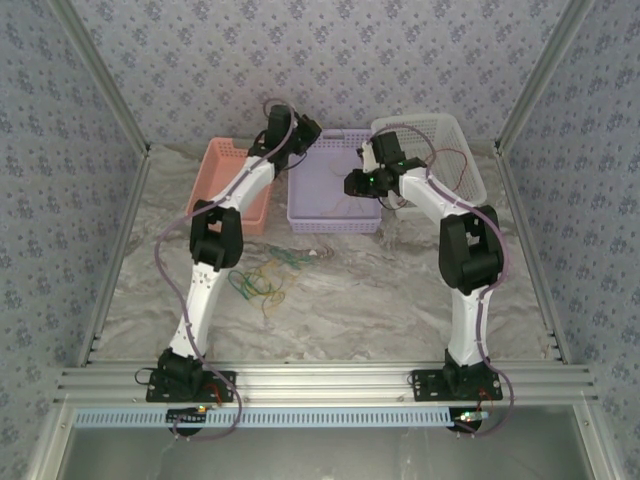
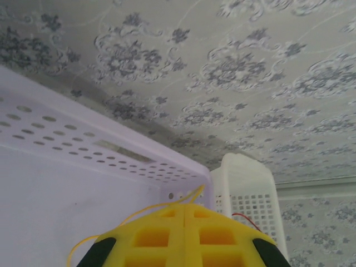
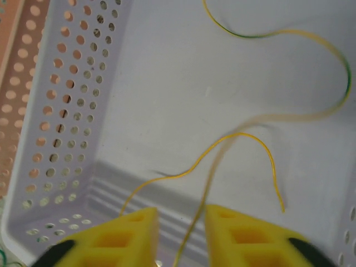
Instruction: Untangle the cables
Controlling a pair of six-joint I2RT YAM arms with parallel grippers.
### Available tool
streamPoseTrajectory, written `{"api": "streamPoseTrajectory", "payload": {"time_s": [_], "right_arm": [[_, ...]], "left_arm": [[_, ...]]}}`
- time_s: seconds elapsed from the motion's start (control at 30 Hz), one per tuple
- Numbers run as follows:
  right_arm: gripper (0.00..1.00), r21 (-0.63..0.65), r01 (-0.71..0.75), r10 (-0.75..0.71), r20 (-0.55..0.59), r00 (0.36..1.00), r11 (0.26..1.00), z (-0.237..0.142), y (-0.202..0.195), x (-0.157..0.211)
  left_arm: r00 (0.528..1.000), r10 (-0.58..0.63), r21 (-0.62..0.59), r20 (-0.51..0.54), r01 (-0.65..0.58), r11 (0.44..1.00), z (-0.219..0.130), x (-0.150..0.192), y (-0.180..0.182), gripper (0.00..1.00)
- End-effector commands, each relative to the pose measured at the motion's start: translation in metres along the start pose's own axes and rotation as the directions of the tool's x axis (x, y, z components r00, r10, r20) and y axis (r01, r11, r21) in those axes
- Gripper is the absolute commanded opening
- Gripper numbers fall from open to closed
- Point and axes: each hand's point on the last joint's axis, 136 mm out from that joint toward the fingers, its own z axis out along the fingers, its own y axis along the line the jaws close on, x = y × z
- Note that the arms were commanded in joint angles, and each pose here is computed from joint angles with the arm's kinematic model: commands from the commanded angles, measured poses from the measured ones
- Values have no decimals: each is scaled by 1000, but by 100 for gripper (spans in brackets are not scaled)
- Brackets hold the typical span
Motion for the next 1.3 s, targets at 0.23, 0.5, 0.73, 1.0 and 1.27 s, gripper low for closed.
{"api": "streamPoseTrajectory", "payload": {"time_s": [0.23, 0.5, 0.73, 1.0, 1.27], "right_arm": [[53, 52, 43, -49, 114, 992, 998, -56, 16, -17], [54, 45, 61, -70, 214, 974, 997, -106, 33, -27], [54, 50, 68, -79, 266, 961, 996, -136, 40, -28], [54, 46, 69, -79, 295, 952, 997, -161, 46, -23], [54, 43, 113, -120, 273, 955, 993, -173, 66, 9]], "left_arm": [[1000, 23, -44, -16, -23, 999, 7, 6, 11, 0], [998, 45, -29, -44, -47, 998, -1, 7, -7, 50], [991, 135, -127, 15, -132, 983, -41, -10, -40, 77], [977, 184, -181, 110, -163, 970, -99, -34, -72, 73], [961, 260, -300, 97, -221, 928, -183, -30, -76, 67]]}}
